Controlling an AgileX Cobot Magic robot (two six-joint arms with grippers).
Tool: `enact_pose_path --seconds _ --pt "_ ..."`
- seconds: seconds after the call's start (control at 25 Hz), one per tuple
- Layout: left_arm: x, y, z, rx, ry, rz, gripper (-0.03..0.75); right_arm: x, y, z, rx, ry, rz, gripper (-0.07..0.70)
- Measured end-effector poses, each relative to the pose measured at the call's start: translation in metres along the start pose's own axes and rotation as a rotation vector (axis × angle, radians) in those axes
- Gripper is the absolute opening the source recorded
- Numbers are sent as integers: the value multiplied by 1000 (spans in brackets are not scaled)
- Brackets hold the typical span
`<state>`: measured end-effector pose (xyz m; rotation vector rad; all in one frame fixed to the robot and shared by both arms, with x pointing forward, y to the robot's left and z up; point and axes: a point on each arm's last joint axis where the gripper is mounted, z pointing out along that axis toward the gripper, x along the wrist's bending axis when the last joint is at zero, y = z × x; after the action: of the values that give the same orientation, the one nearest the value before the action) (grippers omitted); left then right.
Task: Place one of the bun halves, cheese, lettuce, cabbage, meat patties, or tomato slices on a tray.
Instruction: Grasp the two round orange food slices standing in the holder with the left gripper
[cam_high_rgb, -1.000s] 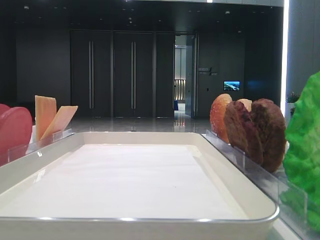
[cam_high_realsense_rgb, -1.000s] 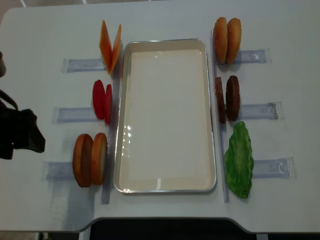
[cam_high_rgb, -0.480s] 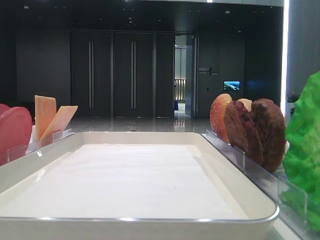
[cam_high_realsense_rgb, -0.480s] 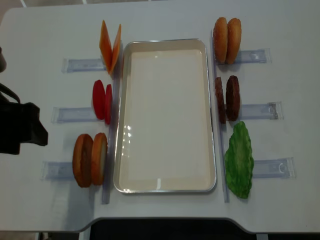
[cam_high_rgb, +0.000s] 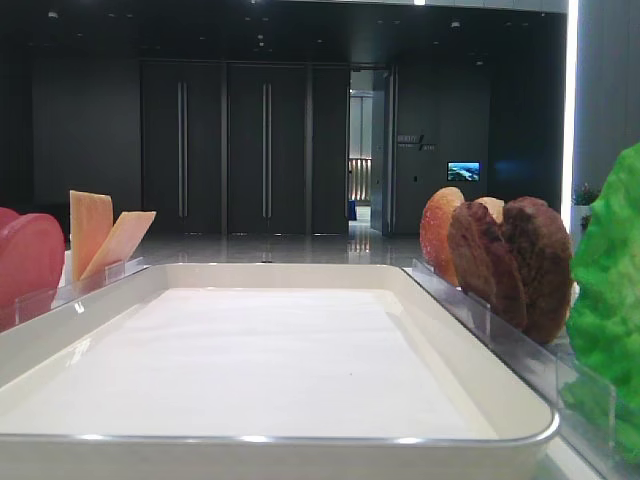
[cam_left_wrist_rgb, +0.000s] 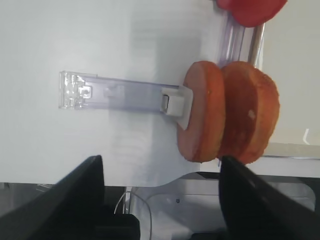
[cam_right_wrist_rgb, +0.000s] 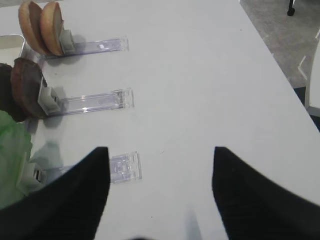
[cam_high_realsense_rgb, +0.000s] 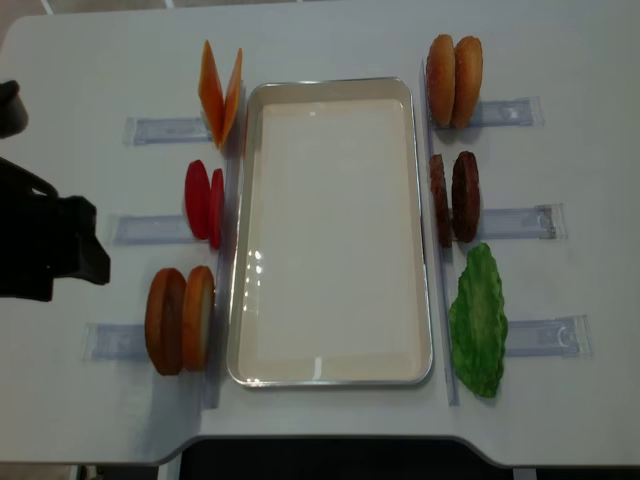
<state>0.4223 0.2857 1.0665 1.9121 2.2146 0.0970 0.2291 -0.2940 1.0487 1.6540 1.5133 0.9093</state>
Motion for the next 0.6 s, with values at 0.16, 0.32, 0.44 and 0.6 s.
enact_pose_path --seconds 0.16,0.32,0.44,0.6 --pt "-25 -4 0 -4 -2 55 544 0 0 0 0 0 0 426" --pt "-40 -6 5 0 6 76 544 0 0 0 0 0 0 426" --pt "-55 -8 12 2 12 100 544 0 0 0 0 0 0 426" --pt "-71 -8 22 4 33 116 544 0 0 0 0 0 0 426"
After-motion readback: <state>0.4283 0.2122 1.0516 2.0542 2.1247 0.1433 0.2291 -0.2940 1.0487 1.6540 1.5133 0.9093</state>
